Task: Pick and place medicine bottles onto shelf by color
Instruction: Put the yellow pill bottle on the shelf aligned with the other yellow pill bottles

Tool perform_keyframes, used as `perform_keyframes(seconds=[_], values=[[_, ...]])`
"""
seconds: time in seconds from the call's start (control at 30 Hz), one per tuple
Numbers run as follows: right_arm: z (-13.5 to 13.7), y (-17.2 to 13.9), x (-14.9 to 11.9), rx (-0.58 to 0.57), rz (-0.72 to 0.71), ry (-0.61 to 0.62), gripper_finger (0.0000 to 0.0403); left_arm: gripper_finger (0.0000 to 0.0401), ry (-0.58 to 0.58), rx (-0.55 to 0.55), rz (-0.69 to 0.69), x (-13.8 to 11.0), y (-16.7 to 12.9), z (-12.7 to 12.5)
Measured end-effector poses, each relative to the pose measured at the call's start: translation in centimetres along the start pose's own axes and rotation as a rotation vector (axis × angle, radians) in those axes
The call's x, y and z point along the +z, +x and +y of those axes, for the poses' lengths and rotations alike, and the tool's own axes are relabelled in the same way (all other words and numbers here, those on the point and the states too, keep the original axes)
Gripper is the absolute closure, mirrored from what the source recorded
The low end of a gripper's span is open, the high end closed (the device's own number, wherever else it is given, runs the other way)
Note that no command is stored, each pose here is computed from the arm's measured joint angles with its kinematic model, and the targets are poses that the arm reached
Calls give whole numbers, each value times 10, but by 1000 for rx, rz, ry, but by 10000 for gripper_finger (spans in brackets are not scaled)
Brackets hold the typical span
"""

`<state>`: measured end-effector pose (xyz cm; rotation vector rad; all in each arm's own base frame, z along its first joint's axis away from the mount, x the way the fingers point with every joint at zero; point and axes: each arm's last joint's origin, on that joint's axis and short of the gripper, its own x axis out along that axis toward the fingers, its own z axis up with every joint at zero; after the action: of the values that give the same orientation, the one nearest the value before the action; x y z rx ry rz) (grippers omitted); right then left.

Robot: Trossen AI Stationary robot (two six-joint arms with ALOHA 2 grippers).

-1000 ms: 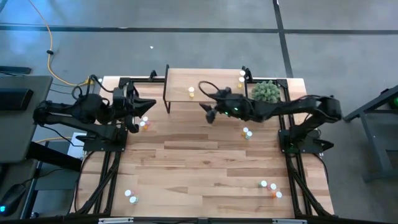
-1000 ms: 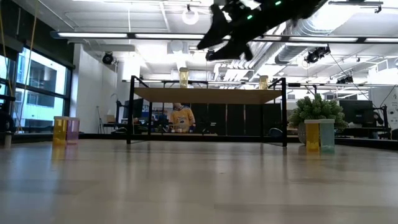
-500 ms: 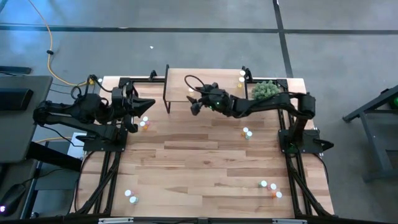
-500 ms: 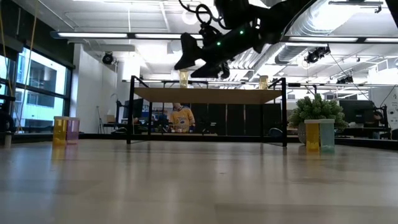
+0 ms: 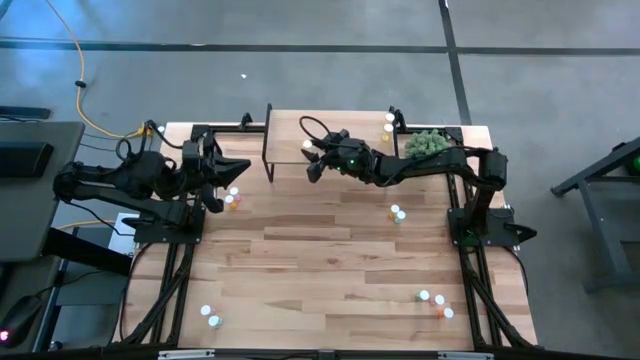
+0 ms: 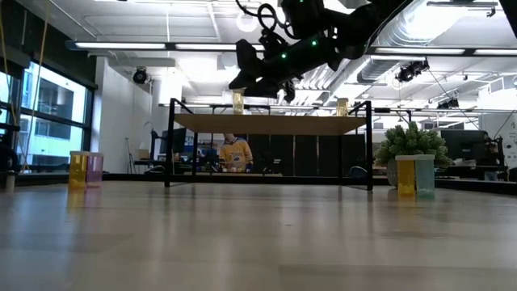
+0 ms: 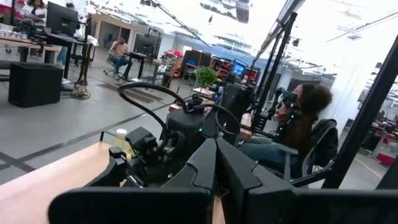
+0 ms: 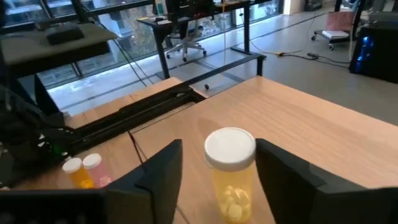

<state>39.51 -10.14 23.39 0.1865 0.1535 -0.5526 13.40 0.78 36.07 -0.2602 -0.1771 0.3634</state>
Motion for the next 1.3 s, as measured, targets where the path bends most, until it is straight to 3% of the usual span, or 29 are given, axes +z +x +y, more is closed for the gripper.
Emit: perform_keyframes(seconds=[0.33,0.9,1.07,1.3], values=[[-3,1,1,-22,-11,1,281,401,-2,0,2,0,0,0],[-3,-4,8,-1,-20,-18,285,401,7,26,15,-3,4,0],[-7,-28,35,-9,-5,-84,285,401,-4,30,32,-5,4,0],[-22,-89,74,-71,116,-148,285,401,4,37,56,-8,4,1]])
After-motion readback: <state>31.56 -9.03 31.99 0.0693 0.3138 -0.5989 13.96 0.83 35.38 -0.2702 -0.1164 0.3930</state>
